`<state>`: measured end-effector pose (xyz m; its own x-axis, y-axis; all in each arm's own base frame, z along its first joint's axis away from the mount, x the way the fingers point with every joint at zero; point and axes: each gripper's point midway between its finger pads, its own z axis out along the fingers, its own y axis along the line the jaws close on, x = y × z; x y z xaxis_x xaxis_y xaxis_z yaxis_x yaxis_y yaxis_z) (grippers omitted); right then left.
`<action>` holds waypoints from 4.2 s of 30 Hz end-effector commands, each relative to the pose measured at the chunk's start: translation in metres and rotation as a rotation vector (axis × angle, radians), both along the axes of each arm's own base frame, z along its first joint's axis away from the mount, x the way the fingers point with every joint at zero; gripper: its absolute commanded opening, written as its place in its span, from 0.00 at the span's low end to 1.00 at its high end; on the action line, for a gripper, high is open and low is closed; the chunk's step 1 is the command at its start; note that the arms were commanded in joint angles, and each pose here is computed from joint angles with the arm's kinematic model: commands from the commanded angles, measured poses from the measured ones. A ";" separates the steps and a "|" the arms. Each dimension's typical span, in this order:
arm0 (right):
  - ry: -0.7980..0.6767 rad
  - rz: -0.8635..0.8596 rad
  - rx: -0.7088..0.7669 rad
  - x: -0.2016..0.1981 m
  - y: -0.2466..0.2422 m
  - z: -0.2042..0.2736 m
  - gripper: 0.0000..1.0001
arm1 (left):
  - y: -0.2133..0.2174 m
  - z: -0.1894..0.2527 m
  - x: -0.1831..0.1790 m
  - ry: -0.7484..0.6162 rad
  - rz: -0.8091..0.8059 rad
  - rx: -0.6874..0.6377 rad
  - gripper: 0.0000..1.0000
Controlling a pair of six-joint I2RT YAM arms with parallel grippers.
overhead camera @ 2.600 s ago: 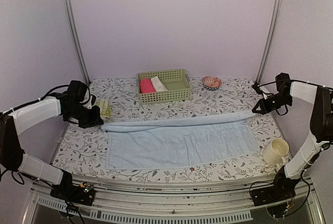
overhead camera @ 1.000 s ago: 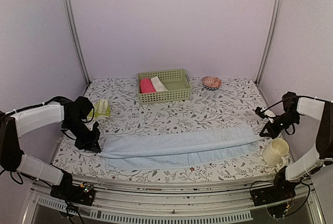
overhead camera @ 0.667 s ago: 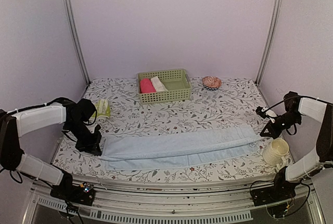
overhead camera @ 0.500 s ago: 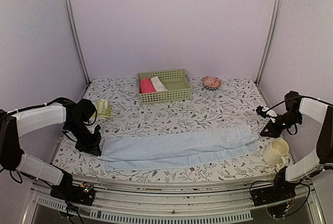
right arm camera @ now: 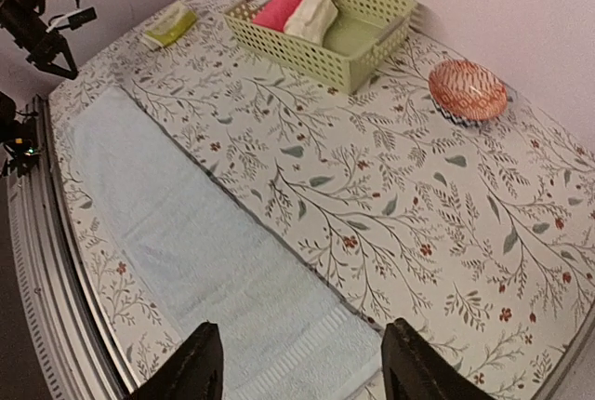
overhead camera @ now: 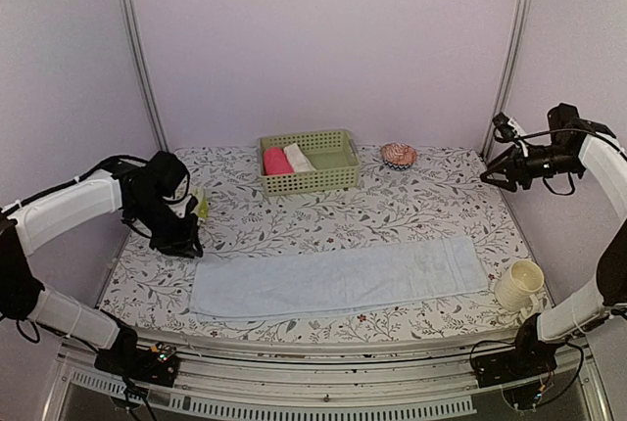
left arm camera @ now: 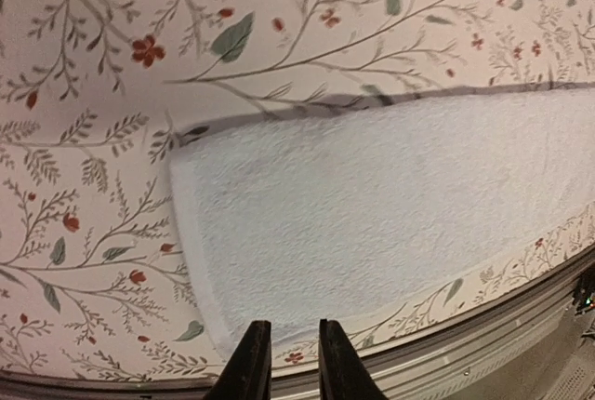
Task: Roll the towels
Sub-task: Fold the towel at the center of the board, then smooth out the towel at the center of the board.
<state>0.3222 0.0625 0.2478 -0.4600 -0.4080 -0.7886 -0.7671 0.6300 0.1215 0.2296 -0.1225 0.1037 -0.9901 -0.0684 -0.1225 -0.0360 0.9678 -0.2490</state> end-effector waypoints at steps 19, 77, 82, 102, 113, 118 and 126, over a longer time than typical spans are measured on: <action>0.190 0.480 0.734 -0.078 0.122 0.301 0.99 | -0.291 -0.038 0.059 -0.143 -0.426 -0.104 0.10; 0.432 -0.165 -0.428 -0.003 0.000 -0.199 0.25 | -0.104 -0.092 0.020 -0.199 -0.244 0.090 0.00; 0.475 -0.210 -0.465 0.022 -0.006 -0.225 0.25 | -0.089 -0.103 0.020 -0.188 -0.177 0.135 0.00; 0.232 -0.336 -0.210 0.133 0.003 -0.111 0.99 | -0.116 -0.056 0.073 -0.328 -0.120 0.031 0.00; 0.179 0.023 0.039 0.056 0.058 -0.069 0.99 | -0.074 -0.057 0.072 -0.323 -0.100 0.182 0.00; 0.078 0.091 0.070 0.048 0.066 -0.034 0.99 | -0.065 -0.067 0.087 -0.287 -0.105 0.210 0.00; -0.054 0.051 -0.041 0.042 0.053 -0.015 0.99 | -0.040 -0.102 0.070 -0.171 -0.061 0.214 0.00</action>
